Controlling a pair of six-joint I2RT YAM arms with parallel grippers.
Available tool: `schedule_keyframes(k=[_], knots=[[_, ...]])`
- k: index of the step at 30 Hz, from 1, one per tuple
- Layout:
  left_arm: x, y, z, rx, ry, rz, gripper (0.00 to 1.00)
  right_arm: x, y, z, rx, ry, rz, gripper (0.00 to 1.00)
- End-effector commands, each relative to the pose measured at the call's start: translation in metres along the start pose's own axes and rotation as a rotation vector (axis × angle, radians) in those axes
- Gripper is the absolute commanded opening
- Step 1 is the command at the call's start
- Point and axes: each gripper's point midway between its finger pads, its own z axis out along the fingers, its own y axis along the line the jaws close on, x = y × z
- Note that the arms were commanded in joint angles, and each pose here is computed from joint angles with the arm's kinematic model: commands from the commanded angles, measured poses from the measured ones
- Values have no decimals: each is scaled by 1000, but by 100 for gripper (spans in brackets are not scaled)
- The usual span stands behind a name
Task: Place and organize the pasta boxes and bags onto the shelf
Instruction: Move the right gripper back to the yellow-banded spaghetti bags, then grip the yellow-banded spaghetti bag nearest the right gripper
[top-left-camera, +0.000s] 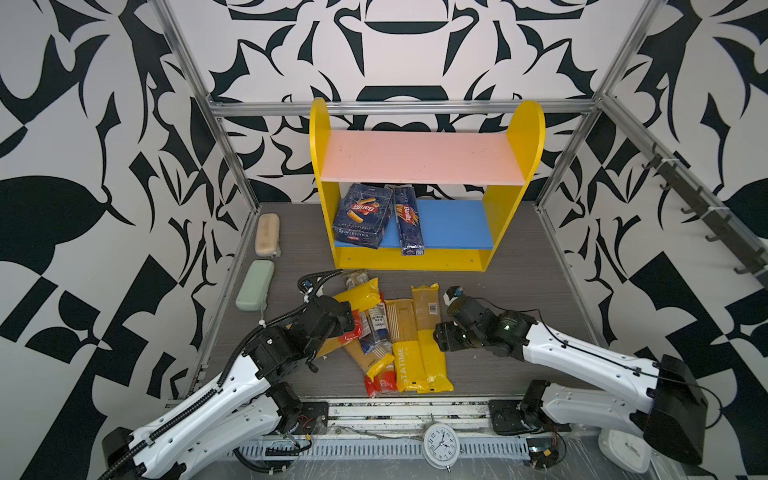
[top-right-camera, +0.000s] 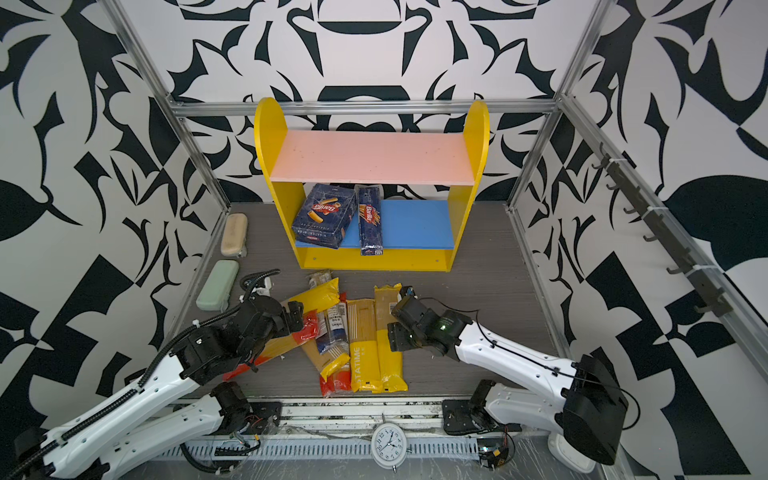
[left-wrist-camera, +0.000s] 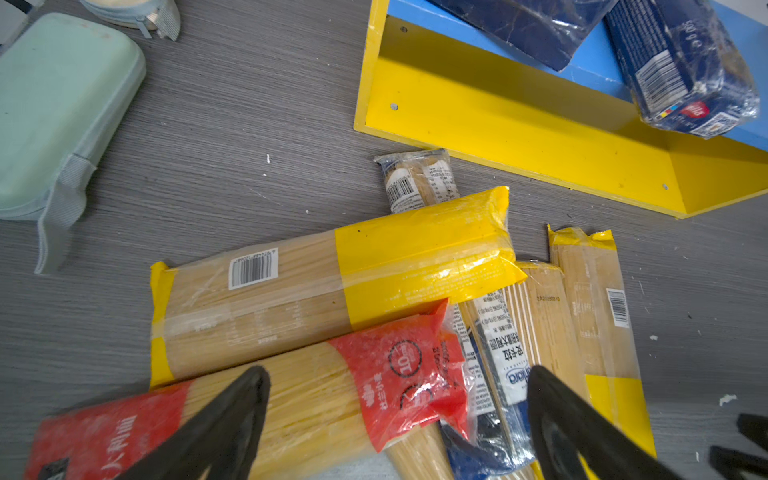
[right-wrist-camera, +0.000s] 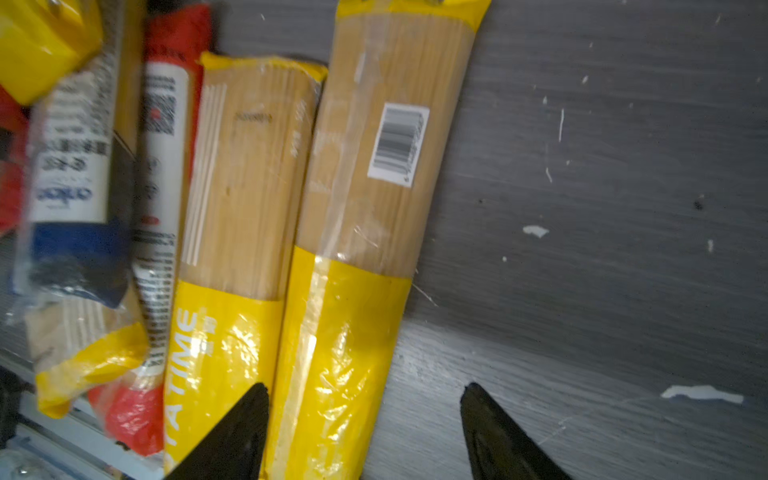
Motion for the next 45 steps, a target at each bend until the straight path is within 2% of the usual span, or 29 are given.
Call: schedule_keyframes(k=[1, 17, 25, 30, 35, 45], knots=[[-9, -6, -6, 28, -15, -32, 99, 7, -8, 4, 34, -12, 37, 76], [-7, 4, -10, 16, -30, -33, 99, 35, 19, 40, 8, 82, -7, 77], [-5, 7, -11, 9, -31, -31, 99, 46, 25, 63, 1, 122, 24, 76], [-6, 9, -13, 4, -38, -29, 99, 50, 14, 73, 87, 153, 17, 75], [-7, 11, -15, 3, -40, -30, 99, 47, -7, 76, 237, 178, -16, 70], [-11, 18, -22, -6, -65, -32, 99, 25, -36, 63, 259, 171, 37, 70]])
